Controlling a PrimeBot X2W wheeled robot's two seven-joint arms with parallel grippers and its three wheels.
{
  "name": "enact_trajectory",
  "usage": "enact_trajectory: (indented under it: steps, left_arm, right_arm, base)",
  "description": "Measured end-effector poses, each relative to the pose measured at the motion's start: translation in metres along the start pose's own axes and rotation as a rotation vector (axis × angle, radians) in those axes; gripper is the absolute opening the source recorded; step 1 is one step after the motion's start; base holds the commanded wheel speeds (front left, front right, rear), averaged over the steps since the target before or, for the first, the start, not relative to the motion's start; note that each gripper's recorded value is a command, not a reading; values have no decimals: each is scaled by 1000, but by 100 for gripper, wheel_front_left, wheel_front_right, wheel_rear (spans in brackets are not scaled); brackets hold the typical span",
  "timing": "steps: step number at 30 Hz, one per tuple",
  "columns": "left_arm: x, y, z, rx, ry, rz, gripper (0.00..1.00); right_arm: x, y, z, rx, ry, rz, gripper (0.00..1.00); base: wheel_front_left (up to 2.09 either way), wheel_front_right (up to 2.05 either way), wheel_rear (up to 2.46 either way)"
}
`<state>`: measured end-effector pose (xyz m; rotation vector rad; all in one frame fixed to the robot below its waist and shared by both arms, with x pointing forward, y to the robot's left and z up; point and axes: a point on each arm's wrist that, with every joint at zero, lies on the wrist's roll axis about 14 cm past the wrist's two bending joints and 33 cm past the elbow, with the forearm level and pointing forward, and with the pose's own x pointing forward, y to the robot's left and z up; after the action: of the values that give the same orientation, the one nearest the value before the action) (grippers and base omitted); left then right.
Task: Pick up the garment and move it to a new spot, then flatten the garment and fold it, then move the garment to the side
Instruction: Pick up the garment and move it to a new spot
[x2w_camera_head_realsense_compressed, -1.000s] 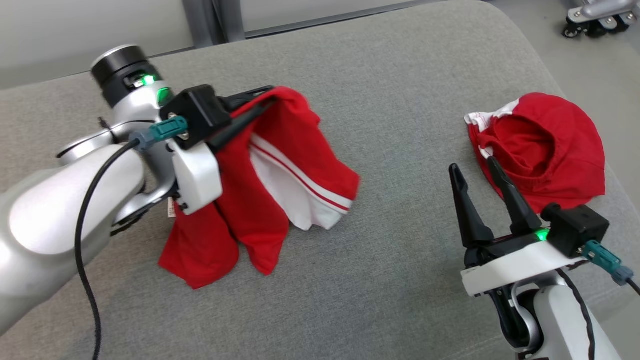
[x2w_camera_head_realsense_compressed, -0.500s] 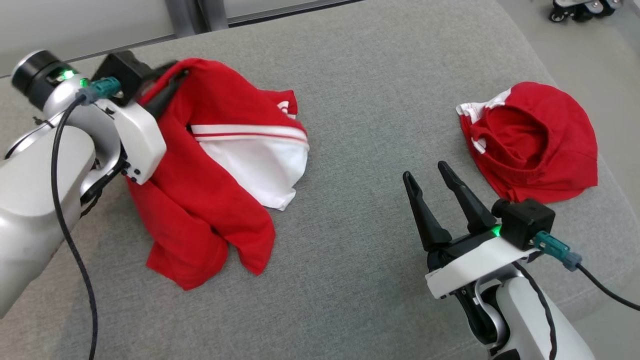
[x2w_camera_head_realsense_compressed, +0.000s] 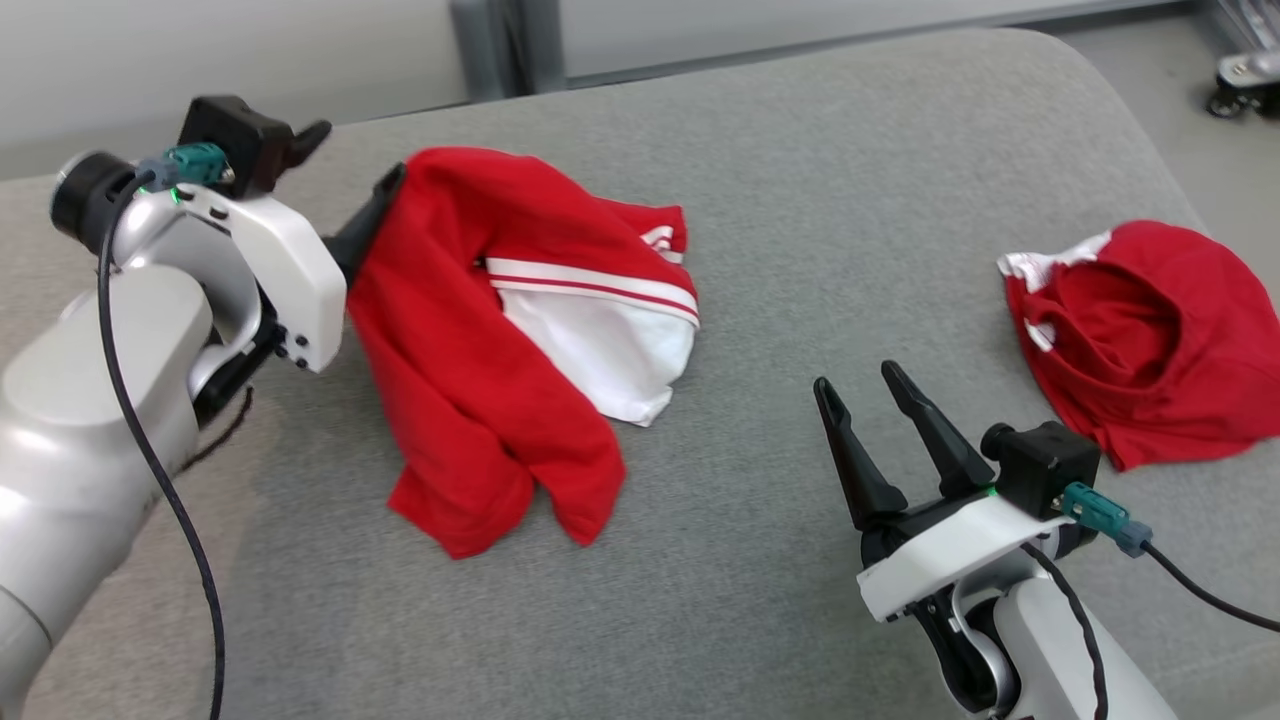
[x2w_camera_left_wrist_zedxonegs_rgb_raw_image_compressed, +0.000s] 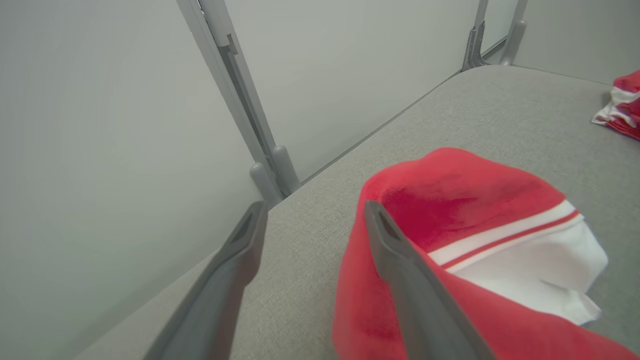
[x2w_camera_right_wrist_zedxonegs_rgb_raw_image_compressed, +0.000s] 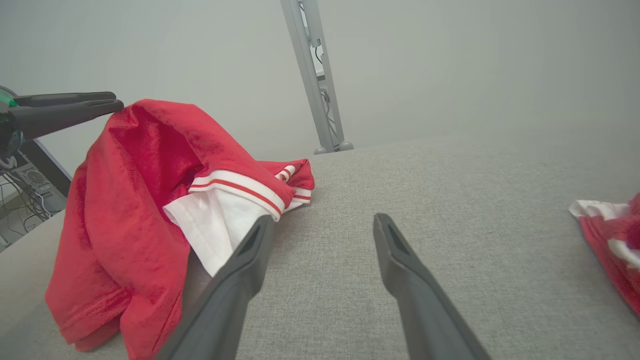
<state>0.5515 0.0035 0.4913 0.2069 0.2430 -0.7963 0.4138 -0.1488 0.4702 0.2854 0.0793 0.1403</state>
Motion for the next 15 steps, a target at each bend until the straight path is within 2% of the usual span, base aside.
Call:
enact_trajectory:
  steps: [4,8,15]
  left_arm:
    - [-24,6,-6,-18,7,34,100]
    - [-48,14,1,-54,-53,86,100]
    - [-86,0,-1,-167,-138,164,100]
  right_arm:
    - [1,11,-7,14,24,29,100]
    - [4,22,-13,18,52,59,100]
    - [8,37,-35,61,133,88,100]
  base:
    - [0,0,0]
    - [0,0,0]
    - [0,0,0]
